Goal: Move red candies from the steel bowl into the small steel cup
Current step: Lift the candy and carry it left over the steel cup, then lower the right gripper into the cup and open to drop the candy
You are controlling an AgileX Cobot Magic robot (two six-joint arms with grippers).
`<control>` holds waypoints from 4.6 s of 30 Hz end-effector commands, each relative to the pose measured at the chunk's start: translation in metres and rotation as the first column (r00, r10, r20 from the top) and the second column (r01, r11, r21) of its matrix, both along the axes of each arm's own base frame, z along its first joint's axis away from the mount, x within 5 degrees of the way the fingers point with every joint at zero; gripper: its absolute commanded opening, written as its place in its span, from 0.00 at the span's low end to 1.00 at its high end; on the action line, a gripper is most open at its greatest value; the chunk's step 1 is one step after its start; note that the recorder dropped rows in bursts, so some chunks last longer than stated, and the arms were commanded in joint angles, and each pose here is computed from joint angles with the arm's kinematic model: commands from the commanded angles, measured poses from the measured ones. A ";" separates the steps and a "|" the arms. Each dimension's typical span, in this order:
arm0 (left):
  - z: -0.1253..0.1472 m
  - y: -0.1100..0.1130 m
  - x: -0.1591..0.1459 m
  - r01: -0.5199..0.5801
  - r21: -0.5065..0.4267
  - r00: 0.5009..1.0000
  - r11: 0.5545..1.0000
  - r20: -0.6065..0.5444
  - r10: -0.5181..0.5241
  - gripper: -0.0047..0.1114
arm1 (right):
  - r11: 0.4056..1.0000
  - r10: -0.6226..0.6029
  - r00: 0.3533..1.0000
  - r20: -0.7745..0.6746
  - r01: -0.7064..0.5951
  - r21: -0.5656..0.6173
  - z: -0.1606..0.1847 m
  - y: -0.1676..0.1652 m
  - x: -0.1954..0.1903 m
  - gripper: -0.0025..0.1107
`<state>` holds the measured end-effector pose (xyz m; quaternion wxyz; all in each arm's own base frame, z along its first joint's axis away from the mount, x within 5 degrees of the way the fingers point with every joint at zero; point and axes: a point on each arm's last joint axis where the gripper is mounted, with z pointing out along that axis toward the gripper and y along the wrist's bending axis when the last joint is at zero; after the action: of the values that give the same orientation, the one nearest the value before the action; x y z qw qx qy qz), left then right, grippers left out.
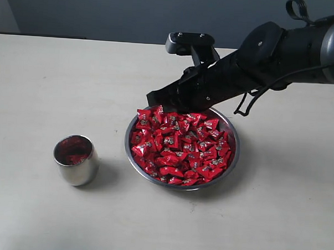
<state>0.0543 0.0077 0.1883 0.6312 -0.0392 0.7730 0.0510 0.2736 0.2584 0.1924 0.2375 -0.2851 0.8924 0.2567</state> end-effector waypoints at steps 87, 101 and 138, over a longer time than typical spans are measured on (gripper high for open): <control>-0.001 0.000 0.000 -0.001 -0.003 1.000 1.000 0.003 0.001 0.04 | 0.823 0.524 0.795 0.305 -0.565 0.060 0.023 0.059 -0.042 0.01; -0.001 0.000 0.000 -0.001 -0.003 1.000 1.000 0.003 0.001 0.04 | 0.761 0.599 0.750 0.282 -0.643 0.094 0.014 0.095 -0.062 0.01; -0.001 0.000 0.000 -0.001 -0.003 1.000 1.000 0.003 0.001 0.04 | 0.777 0.589 0.768 0.253 -0.624 0.084 -0.006 0.109 -0.066 0.01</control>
<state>0.0543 0.0077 0.1883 0.6312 -0.0392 0.7730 0.0510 0.2082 0.3649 0.1835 0.2576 -0.5648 0.7003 0.3525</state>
